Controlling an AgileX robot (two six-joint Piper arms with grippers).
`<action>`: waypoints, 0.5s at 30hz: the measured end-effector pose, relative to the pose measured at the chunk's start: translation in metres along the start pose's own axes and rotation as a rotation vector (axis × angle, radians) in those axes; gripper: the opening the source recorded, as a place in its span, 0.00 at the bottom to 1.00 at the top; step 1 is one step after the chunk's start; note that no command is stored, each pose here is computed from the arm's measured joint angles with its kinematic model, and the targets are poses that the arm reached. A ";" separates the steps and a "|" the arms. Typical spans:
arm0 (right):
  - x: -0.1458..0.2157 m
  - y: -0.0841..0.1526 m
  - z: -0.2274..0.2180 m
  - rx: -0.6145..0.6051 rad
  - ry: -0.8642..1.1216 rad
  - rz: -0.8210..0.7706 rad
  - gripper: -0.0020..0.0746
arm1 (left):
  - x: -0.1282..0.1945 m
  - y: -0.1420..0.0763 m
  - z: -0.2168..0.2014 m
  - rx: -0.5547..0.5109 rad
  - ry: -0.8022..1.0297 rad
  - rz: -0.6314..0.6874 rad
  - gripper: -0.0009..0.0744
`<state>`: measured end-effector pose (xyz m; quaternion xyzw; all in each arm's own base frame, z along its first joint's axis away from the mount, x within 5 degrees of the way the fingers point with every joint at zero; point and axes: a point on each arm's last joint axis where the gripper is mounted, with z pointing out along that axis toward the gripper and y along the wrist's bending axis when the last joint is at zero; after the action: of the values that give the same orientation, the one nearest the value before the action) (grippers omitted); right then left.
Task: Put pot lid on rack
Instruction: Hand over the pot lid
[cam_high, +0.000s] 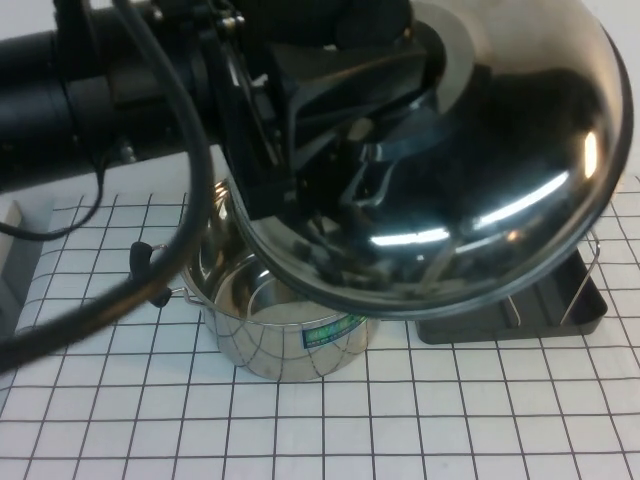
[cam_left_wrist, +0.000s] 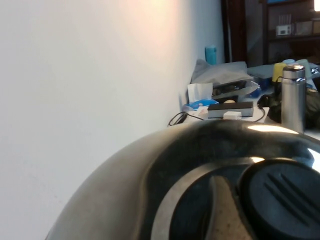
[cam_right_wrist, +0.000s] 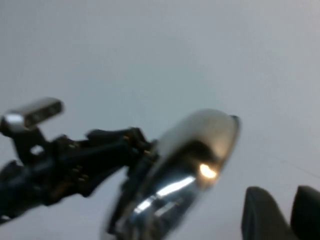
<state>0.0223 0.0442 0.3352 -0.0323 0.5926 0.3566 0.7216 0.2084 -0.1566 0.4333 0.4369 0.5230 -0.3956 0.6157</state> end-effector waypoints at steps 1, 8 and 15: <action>-0.002 0.003 0.002 -0.042 -0.008 0.035 0.21 | 0.000 -0.002 0.002 0.008 0.001 -0.004 0.46; -0.002 0.005 0.016 -0.137 0.057 0.253 0.66 | -0.002 -0.023 0.016 0.099 -0.009 -0.018 0.46; 0.006 -0.001 0.031 -0.154 0.180 0.418 0.78 | -0.002 -0.039 0.024 0.170 -0.013 -0.021 0.46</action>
<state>0.0494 0.0606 0.3386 0.0046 0.6192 0.5382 0.5717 0.1786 -0.1913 0.4322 0.4792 0.4881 -0.4480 0.5757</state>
